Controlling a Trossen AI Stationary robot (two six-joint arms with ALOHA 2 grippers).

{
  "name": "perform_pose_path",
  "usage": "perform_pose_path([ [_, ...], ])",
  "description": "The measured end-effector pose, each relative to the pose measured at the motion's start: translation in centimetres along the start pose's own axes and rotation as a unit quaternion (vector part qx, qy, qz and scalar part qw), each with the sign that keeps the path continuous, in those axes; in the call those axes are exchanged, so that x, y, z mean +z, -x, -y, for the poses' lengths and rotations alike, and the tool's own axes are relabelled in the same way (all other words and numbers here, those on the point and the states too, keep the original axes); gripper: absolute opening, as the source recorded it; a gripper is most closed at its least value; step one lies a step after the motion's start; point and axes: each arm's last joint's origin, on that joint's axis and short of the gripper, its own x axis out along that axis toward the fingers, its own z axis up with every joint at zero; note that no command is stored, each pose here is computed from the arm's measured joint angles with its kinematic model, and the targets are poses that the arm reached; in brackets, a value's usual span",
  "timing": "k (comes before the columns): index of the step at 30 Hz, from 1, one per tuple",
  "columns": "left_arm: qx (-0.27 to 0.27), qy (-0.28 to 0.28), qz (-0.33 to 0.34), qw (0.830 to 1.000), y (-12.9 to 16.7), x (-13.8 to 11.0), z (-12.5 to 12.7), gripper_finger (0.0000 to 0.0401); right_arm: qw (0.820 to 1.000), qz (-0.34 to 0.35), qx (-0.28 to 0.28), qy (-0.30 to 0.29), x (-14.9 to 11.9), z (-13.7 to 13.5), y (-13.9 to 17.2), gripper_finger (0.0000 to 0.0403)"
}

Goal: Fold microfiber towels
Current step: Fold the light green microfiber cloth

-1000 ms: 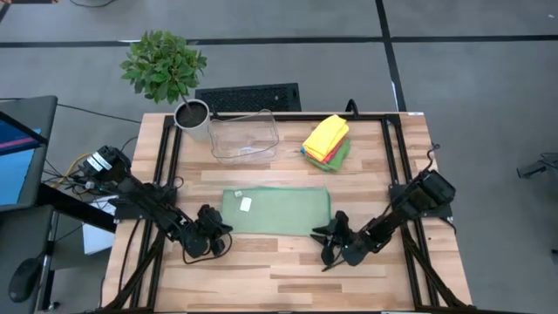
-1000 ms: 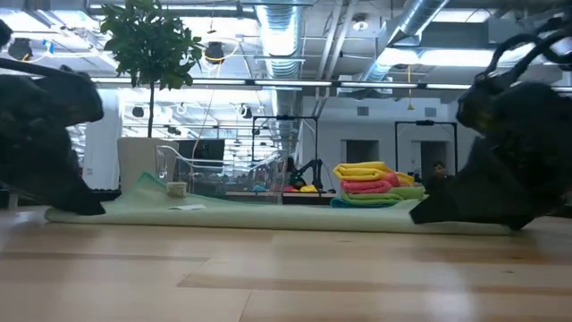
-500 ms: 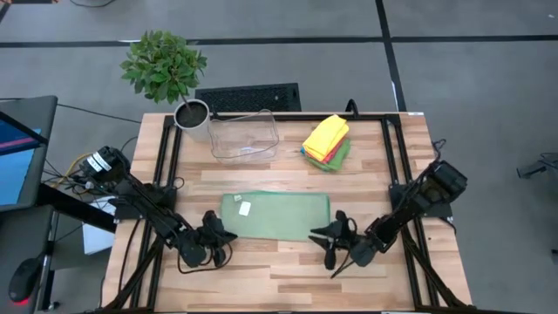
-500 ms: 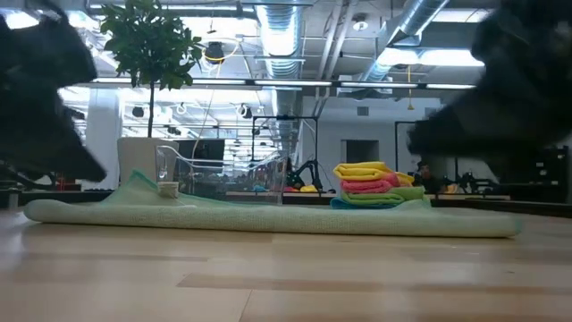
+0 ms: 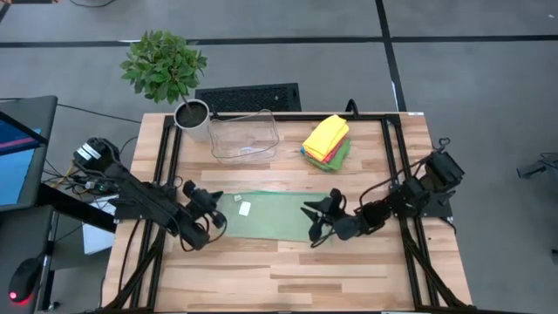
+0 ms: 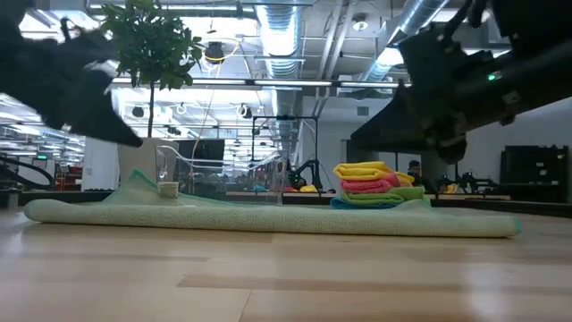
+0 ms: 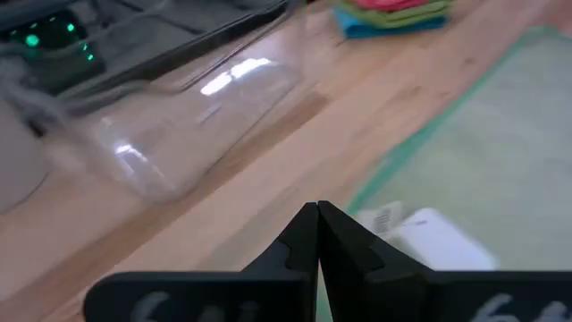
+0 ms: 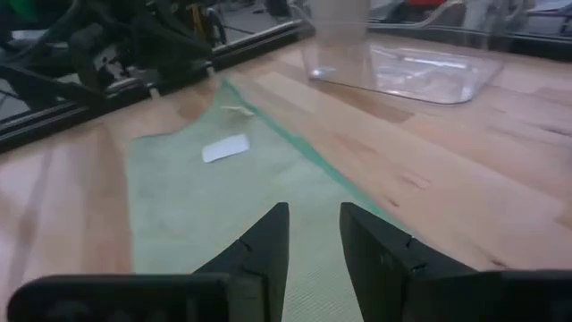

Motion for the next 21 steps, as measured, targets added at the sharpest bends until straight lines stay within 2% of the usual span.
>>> perform_pose_path([
  [4,-0.021,0.037,0.002,0.999,-0.7,-1.6,-1.0,0.0000,1.000,-0.010,-0.018,0.012,-0.1,0.6,-0.5,0.0127],
  [9,-0.062,0.043,0.007,0.997,-1.5,-3.0,-1.2,0.0000,0.999,-0.016,-0.030,0.018,-0.1,1.1,-0.8,0.0127],
  [15,-0.044,0.055,-0.012,0.997,-2.6,-4.0,-2.6,0.0000,0.998,-0.026,-0.047,0.023,-0.2,1.6,-1.2,0.0127],
  [21,-0.054,0.056,-0.041,0.996,-2.8,-4.1,-2.6,0.0000,0.995,-0.056,-0.076,0.021,-1.4,2.4,-1.5,0.0127],
])
